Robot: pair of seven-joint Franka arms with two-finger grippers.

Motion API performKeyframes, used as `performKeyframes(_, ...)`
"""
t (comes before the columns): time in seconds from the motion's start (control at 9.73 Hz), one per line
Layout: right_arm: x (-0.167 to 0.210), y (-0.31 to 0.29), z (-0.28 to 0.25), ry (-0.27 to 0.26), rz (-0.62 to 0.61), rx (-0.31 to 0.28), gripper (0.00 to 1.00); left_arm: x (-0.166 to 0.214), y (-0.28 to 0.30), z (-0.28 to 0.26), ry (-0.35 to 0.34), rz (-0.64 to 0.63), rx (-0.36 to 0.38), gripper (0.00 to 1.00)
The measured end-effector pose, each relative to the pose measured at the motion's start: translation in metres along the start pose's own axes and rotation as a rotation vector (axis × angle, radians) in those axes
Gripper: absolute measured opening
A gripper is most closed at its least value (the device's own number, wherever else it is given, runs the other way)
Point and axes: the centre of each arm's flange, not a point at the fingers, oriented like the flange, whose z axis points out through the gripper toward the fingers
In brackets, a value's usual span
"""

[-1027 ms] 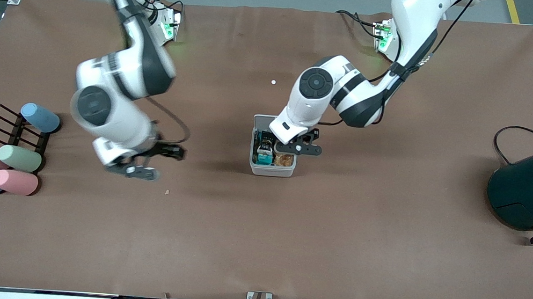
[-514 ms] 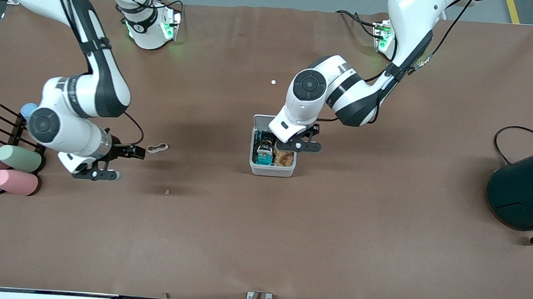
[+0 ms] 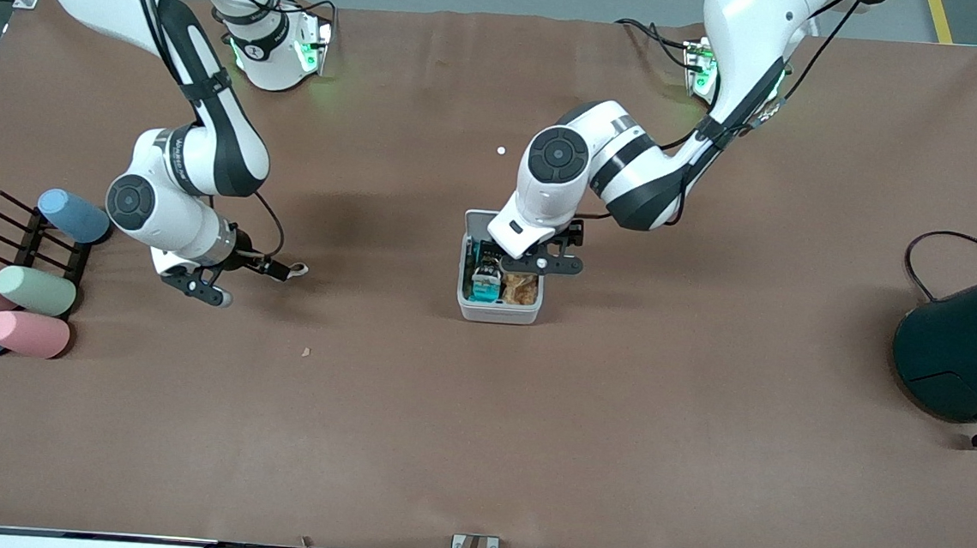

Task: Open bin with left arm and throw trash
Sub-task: 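Release the ring into the bin with the left gripper while the right grasps the keyring, then lift the white keyring with the right gripper while the left gripper returns to rest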

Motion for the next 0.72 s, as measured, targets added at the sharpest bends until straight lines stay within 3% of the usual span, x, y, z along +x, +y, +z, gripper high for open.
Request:
performKeyframes(0.21,-0.017,-0.012,0.009,-0.006,0.223,-0.011,1.0,0.036,-0.03,-0.043,0.01,-0.046,0.017,1.0)
performKeyframes(0.41,-0.024,-0.018,0.017,0.021,0.403,0.008,0.98,0.097,-0.104,-0.106,0.052,-0.147,-0.009,1.0)
performKeyframes(0.72,-0.013,-0.001,0.037,0.021,0.552,-0.007,0.91,0.146,-0.212,-0.158,0.103,-0.151,-0.027,1.0)
